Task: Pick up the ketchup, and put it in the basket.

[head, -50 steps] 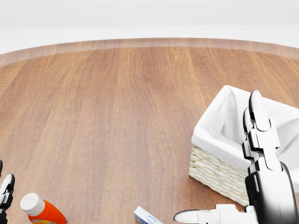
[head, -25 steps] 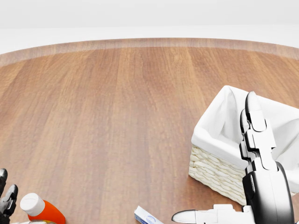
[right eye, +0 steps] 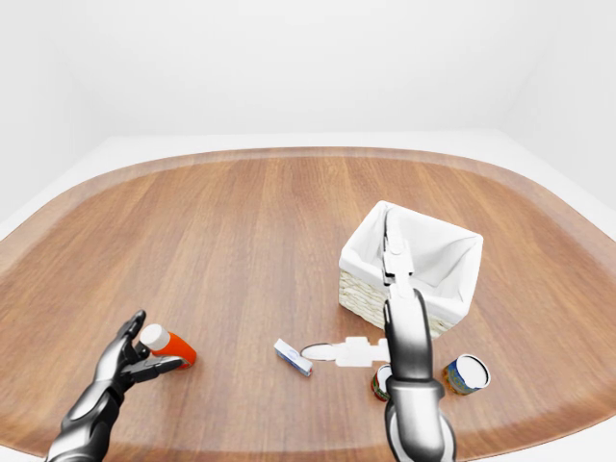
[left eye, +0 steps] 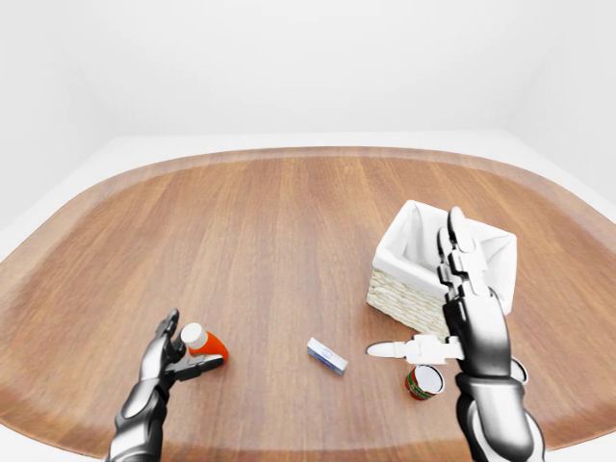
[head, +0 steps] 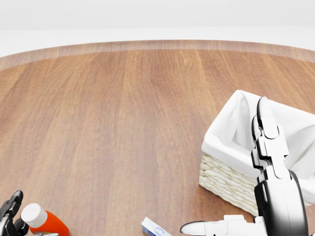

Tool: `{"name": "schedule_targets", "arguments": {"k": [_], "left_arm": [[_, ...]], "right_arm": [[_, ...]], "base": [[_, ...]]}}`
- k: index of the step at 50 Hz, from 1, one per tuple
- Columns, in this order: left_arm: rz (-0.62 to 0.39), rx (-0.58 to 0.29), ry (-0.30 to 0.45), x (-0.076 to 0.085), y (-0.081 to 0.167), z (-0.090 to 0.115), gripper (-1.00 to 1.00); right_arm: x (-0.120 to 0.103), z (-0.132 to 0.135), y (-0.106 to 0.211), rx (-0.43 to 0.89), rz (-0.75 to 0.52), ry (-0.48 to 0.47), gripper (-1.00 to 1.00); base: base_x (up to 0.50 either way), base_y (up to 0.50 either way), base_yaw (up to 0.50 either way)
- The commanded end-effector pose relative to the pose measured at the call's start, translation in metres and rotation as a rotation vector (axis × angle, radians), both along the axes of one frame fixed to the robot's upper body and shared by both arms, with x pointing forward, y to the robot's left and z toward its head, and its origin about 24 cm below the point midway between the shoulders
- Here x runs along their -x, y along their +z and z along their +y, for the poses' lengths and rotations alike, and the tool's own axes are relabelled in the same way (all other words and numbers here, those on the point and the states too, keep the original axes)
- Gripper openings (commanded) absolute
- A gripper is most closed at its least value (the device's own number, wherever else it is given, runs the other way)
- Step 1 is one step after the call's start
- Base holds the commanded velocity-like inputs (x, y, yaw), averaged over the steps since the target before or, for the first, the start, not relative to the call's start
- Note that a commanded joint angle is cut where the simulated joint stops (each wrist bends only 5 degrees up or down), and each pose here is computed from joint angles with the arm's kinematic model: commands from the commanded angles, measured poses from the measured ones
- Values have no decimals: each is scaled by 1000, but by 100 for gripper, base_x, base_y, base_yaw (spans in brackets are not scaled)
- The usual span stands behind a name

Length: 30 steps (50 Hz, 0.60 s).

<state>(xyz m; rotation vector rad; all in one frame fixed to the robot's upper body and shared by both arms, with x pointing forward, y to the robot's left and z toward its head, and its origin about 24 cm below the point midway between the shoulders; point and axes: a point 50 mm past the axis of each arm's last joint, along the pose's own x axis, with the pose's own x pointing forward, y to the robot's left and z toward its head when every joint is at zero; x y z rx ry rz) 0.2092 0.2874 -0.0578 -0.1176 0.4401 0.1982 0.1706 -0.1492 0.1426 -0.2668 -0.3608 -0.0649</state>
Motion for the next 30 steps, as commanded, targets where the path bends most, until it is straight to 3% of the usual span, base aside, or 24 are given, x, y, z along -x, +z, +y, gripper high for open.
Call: {"name": "schedule_targets", "arguments": {"k": [1, 21, 22, 30], "left_arm": [[31, 5, 3, 0, -5, 0, 100], [43, 17, -19, -5, -8, -8, 100], [44, 38, -20, -5, -10, -9, -97], [85, 55, -19, -2, -17, -9, -96]], "right_arm": [[0, 0, -1, 1, 2, 0, 100], [-1, 1, -2, 5, 10, 2, 100], [-2, 2, -4, 7, 14, 6, 100], [-2, 3, -5, 6, 19, 13, 100]], "base": [[0, 0, 0], [0, 0, 0], [0, 0, 0], [0, 0, 0]]}}
